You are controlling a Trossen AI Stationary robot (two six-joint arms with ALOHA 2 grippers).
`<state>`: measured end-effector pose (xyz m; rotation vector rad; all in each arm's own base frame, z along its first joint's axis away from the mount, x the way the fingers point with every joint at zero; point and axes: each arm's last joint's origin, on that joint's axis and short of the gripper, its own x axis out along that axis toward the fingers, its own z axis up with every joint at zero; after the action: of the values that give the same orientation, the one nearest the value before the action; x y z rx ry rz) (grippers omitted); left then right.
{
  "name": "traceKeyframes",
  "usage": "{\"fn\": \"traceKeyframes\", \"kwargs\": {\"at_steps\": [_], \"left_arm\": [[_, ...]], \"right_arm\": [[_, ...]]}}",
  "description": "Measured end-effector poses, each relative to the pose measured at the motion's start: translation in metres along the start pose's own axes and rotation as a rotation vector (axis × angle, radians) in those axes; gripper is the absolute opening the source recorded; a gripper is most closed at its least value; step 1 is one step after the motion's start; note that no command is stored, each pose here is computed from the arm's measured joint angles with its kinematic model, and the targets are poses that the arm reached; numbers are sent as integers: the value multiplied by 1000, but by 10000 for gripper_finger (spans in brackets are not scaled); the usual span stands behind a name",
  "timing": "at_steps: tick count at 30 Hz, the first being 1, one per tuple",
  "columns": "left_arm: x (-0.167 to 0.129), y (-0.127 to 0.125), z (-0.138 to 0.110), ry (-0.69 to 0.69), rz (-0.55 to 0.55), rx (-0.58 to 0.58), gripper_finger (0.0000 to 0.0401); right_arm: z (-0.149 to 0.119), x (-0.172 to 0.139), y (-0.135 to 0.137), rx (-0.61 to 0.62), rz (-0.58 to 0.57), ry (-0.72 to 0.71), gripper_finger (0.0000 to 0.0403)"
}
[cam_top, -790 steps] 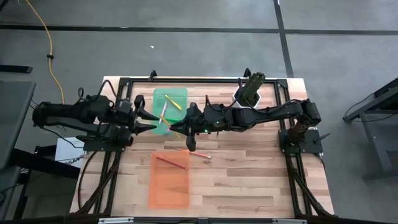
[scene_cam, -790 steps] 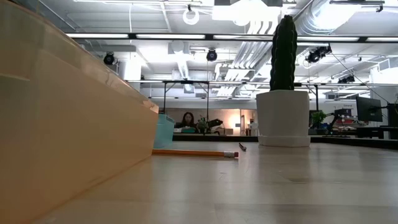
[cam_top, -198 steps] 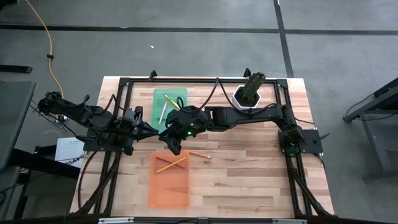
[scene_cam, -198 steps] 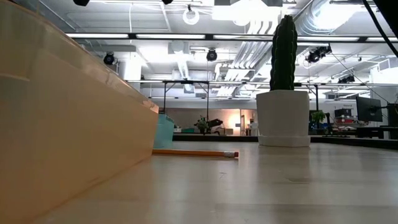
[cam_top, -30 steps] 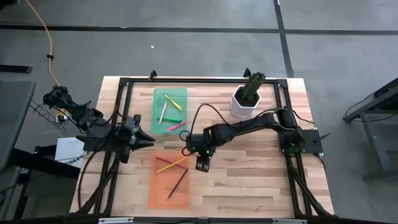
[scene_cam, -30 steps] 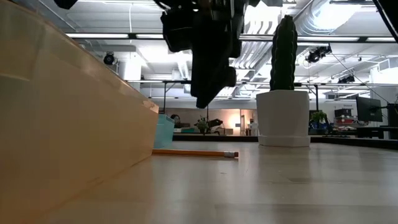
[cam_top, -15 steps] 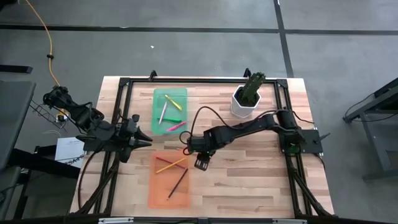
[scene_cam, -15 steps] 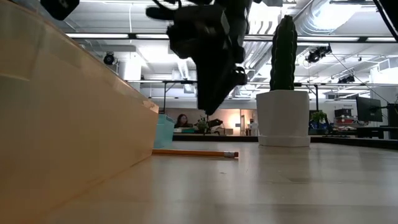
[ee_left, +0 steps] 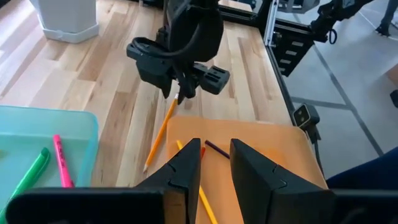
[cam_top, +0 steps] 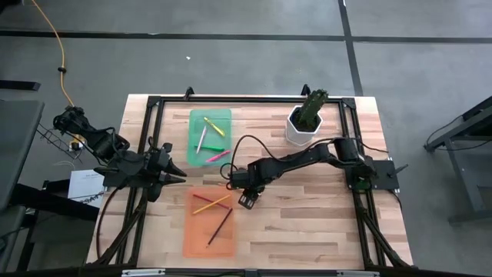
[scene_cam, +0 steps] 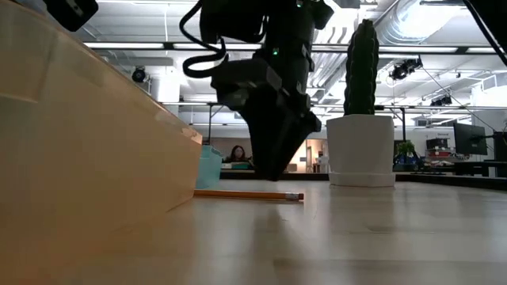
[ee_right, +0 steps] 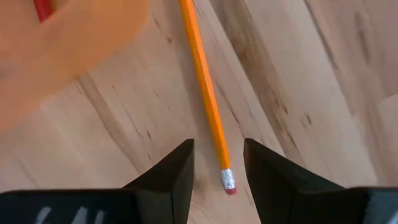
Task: Sort pens & pencils
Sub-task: Put the orange pencil into the orange bin
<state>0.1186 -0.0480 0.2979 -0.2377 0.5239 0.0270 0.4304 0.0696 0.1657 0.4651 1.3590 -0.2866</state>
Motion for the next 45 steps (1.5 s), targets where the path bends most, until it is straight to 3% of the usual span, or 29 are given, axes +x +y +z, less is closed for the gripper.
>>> {"fn": "traceKeyframes", "kwargs": {"at_steps": [21,45], "left_arm": [[0,0,-2,33,-22,-24,74],[0,0,-2,37,-27,-44,74]], "right_arm": [[1,4,-4,-67,-44,-3,128],[1,4,0,-277,77,39,128]]}}
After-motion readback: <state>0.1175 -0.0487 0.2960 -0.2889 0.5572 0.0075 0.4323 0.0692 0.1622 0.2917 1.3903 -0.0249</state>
